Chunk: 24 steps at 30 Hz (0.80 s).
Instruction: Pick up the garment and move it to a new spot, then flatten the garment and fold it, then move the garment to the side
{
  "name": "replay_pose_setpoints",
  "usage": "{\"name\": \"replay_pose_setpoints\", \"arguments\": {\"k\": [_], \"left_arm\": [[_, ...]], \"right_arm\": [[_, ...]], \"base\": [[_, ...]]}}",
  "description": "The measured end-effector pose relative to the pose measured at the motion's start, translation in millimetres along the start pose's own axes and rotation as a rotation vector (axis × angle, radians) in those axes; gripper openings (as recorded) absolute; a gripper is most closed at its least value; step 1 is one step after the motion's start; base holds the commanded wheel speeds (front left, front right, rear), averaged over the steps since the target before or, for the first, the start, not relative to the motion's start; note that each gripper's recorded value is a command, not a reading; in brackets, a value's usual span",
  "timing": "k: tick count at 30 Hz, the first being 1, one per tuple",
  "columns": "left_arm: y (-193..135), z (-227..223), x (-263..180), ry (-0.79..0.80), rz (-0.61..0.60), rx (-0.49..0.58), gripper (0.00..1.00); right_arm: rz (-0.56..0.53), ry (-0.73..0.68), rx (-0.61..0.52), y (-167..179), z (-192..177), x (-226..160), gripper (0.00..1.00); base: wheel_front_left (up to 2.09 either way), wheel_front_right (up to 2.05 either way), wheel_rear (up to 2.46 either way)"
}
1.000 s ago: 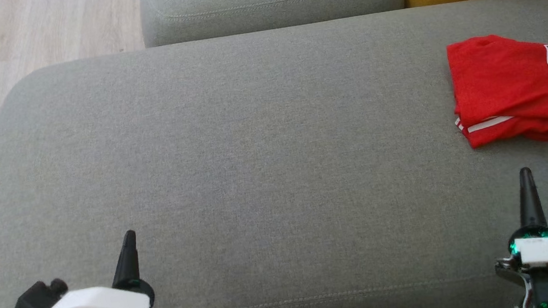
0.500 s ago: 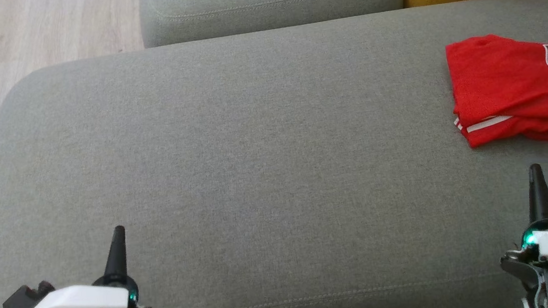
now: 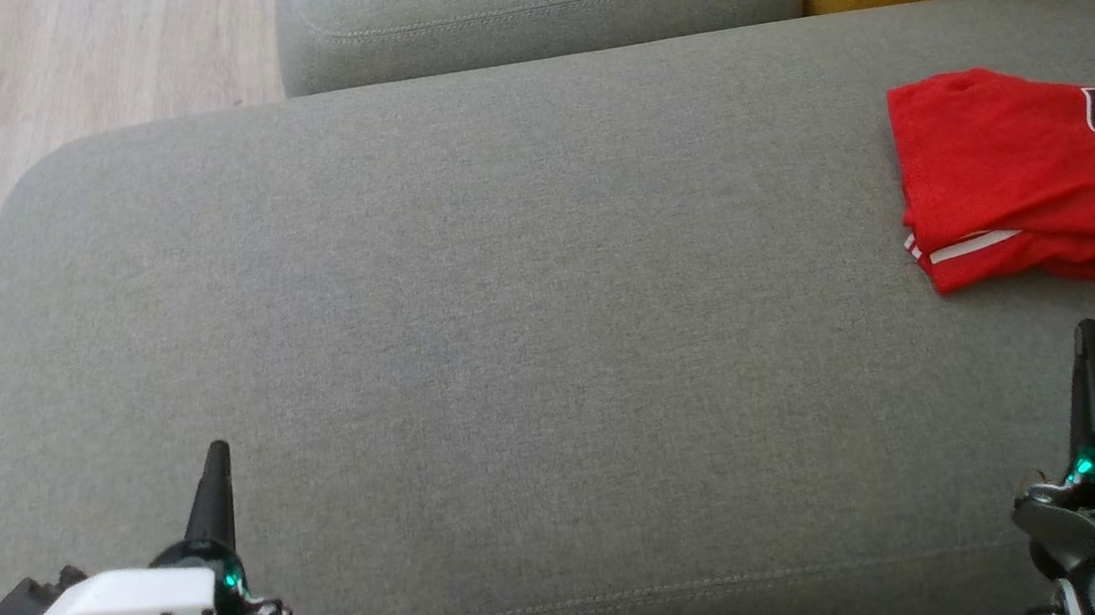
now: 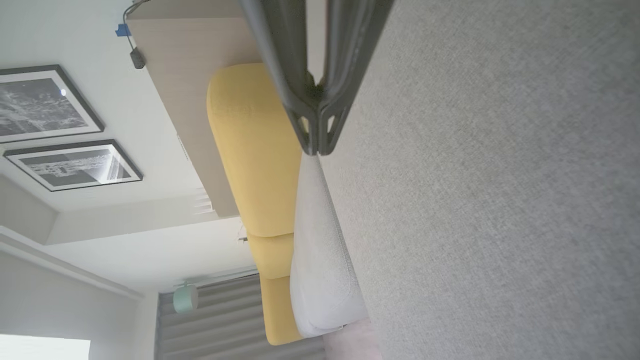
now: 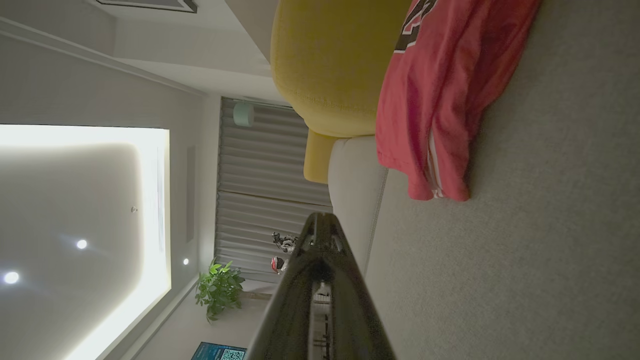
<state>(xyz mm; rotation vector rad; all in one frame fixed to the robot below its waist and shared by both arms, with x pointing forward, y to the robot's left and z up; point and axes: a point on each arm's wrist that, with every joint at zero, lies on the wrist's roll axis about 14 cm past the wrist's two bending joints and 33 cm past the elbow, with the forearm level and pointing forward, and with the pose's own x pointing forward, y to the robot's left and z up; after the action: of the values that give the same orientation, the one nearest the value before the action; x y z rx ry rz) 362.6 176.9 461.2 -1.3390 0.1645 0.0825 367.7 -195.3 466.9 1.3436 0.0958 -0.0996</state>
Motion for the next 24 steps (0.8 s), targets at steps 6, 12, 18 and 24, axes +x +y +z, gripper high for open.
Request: {"name": "replay_pose_setpoints", "arguments": {"k": [6, 12, 18, 24], "left_arm": [[-6, 2, 3, 0.000, -0.025, -0.072, 0.00], [-7, 8, 5, -0.011, -0.039, -0.158, 0.00], [-12, 11, 7, -0.011, -0.060, -0.218, 0.00], [-15, 14, 8, -0.016, -0.073, -0.237, 0.00]], "right_arm": [[0.007, -0.005, 0.071, 2, 3, 1, 0.00], [0.022, -0.010, 0.162, 6, 8, 3, 0.00], [0.026, -0.019, 0.222, 6, 12, 3, 0.00], [0.029, -0.017, 0.238, 7, 12, 3, 0.00]], "base": [[0.00, 0.00, 0.00], [0.00, 0.00, 0.00], [0.00, 0.00, 0.00], [0.00, 0.00, 0.00]]}}
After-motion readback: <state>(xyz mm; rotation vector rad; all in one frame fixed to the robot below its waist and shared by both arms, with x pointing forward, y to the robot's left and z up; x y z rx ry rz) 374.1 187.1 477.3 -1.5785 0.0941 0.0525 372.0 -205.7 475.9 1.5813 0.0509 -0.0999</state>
